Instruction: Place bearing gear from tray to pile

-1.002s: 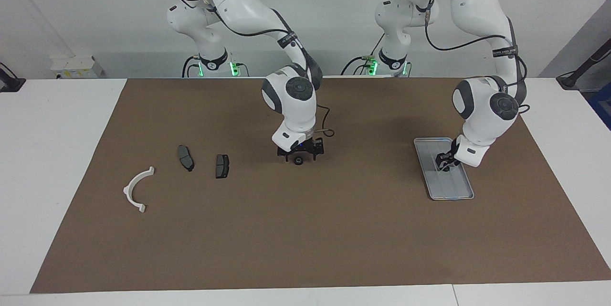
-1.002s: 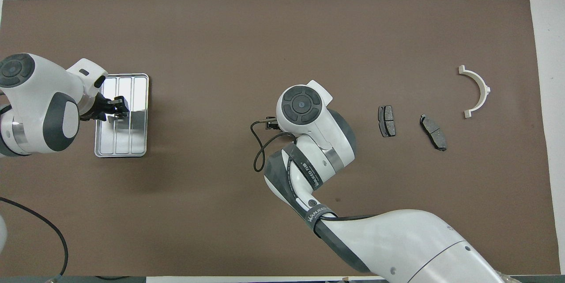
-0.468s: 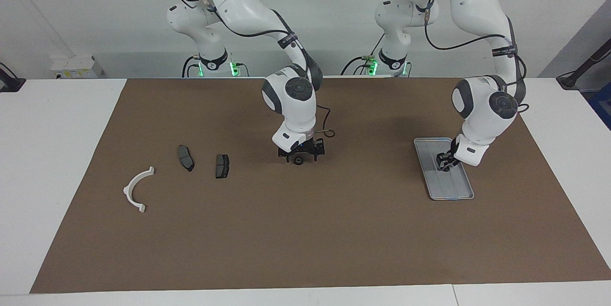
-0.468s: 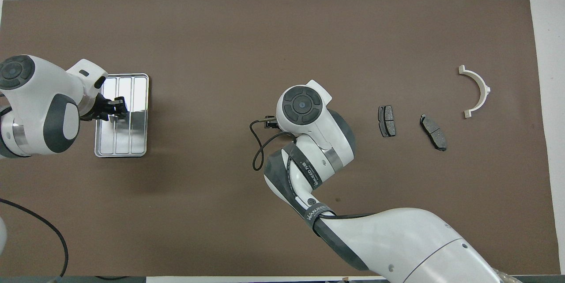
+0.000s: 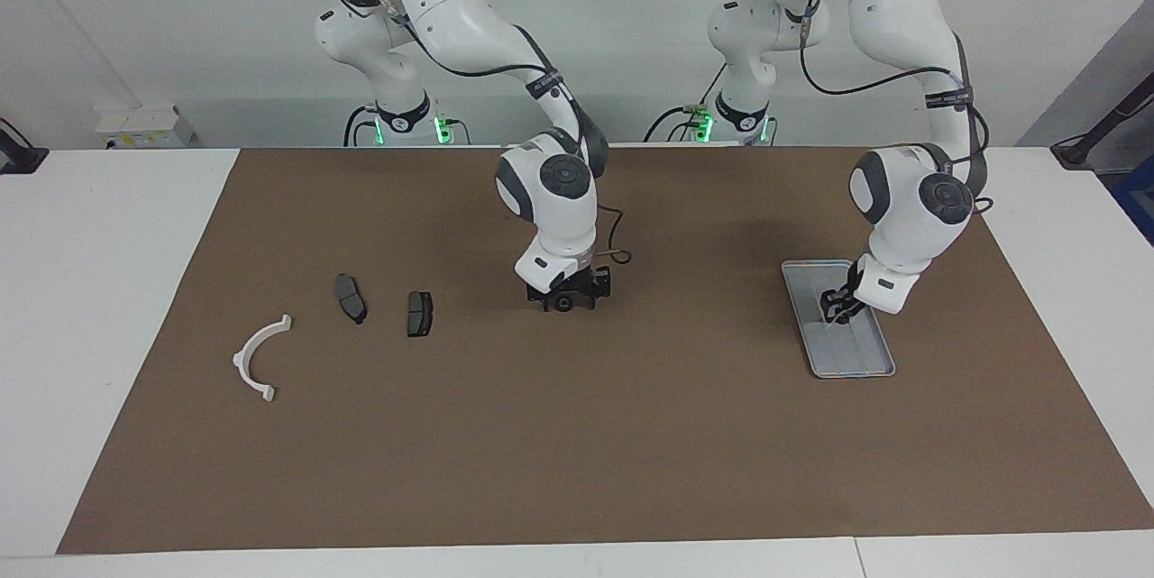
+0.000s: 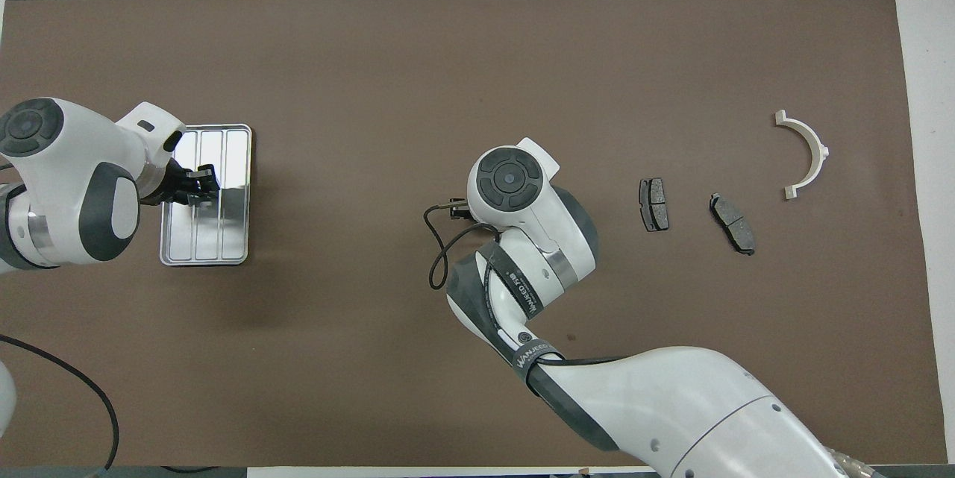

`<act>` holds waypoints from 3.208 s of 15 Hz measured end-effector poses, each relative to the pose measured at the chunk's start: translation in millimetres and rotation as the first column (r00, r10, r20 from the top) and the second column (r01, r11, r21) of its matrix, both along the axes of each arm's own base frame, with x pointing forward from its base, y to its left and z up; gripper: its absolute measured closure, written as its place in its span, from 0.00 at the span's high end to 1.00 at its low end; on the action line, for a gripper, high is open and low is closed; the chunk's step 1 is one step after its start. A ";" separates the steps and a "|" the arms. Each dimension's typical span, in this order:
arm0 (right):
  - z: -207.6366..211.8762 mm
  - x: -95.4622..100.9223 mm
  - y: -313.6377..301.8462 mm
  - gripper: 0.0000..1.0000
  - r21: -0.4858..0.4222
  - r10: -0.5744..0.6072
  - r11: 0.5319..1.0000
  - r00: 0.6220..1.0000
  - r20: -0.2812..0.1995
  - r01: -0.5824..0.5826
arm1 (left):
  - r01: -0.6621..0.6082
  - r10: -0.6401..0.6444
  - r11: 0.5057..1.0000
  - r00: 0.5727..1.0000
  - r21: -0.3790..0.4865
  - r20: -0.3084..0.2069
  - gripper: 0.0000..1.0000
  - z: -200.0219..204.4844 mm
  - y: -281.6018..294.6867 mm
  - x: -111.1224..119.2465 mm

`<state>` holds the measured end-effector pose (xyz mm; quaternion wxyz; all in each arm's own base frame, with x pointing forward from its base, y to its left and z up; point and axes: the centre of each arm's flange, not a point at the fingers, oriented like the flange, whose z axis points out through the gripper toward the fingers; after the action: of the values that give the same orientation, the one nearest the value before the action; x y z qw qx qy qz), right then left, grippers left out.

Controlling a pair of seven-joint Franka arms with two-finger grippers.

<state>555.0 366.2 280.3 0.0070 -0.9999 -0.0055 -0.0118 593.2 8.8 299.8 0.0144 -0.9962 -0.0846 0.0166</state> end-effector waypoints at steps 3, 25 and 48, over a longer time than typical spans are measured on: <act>6.1 1.1 0.0 0.46 0.006 -0.002 1.000 1.000 0.008 0.002 | 0.000 0.000 1.000 1.000 0.000 0.009 0.50 0.7 -0.1 0.9; 133.1 140.5 -427.4 0.35 -0.021 0.357 0.934 0.934 0.033 -0.357 | -0.032 0.033 0.999 0.999 -0.042 0.042 0.24 38.5 -102.8 12.5; 54.3 99.8 -416.7 0.96 0.007 0.308 0.952 0.951 -0.018 -0.308 | -0.187 0.188 0.979 0.982 -0.076 -0.004 0.24 17.4 -480.7 -68.6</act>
<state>654.8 -50.5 334.6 0.0110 -0.9869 -0.1610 -0.0009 524.7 -471.9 317.2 -0.0251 -0.9836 -0.1774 0.0196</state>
